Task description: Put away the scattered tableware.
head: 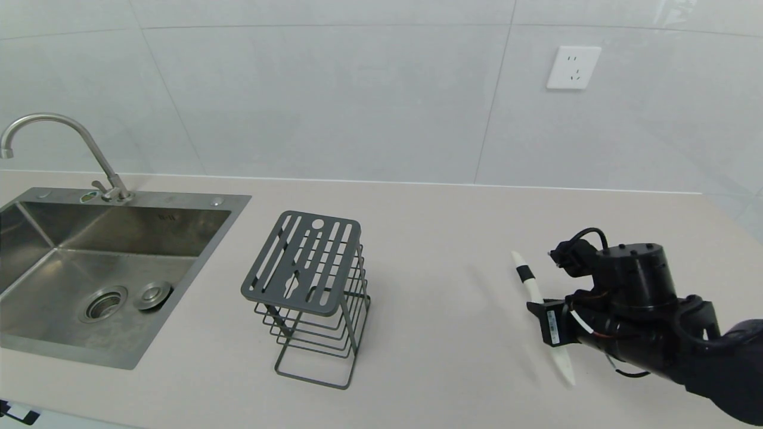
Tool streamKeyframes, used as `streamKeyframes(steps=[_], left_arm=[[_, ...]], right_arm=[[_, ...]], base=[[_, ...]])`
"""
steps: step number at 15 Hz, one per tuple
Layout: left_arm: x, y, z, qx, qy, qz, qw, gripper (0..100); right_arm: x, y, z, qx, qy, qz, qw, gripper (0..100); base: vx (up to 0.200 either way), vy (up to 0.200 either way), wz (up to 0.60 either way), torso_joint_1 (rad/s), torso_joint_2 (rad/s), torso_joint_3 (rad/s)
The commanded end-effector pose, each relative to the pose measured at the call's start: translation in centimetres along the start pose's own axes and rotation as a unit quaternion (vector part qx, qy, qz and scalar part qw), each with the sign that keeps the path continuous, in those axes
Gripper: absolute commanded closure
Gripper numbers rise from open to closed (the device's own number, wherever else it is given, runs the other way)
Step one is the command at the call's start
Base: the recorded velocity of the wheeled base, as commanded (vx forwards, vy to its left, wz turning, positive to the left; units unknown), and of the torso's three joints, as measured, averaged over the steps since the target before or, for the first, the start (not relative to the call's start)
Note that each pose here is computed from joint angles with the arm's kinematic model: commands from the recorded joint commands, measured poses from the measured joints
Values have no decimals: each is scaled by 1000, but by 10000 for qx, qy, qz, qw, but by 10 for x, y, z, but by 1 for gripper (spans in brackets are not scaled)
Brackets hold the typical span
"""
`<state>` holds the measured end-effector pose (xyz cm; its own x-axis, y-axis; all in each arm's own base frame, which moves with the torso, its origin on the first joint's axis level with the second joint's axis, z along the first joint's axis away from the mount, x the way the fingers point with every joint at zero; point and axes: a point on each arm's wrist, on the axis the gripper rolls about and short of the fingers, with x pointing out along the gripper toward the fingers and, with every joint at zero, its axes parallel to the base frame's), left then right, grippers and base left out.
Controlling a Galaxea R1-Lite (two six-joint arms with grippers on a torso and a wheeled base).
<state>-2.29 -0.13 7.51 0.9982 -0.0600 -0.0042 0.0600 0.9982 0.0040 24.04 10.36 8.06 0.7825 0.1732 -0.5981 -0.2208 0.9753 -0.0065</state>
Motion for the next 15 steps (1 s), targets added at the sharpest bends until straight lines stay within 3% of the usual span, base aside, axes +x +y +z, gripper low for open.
streamKeyframes(steps=[1, 6, 8, 9, 14, 15], left_arm=[[0, 0, 0, 1, 9, 1, 10000, 0], [0, 0, 0, 1, 9, -7, 10000, 0], [0, 0, 0, 9, 2, -14, 10000, 0], [0, 0, 0, 2, 2, -30, 10000, 0], [0, 0, 1, 2, -6, -53, 10000, 0], [0, 0, 0, 2, 1, -53, 10000, 0]], right_arm=[[-35, 2, 28, -116, -868, 171, 9960, 100], [-70, 9, 44, -294, -1710, 920, 9805, 100], [-78, 20, 55, -333, -2523, 1398, 9569, 100], [-76, 24, 54, -356, -2717, 1571, 9488, 100], [-38, 43, 45, -589, -3575, 2540, 8968, 100], [-29, 48, 39, -663, -3396, 2694, 8987, 100]], base=[[0, 0, 0, 0, 0, 0], [0, 0, 0, 0, 0, 0], [0, 0, 0, 0, 0, 0], [0, 0, 0, 0, 0, 0], [0, 0, 0, 0, 0, 0], [0, 0, 0, 0, 0, 0]])
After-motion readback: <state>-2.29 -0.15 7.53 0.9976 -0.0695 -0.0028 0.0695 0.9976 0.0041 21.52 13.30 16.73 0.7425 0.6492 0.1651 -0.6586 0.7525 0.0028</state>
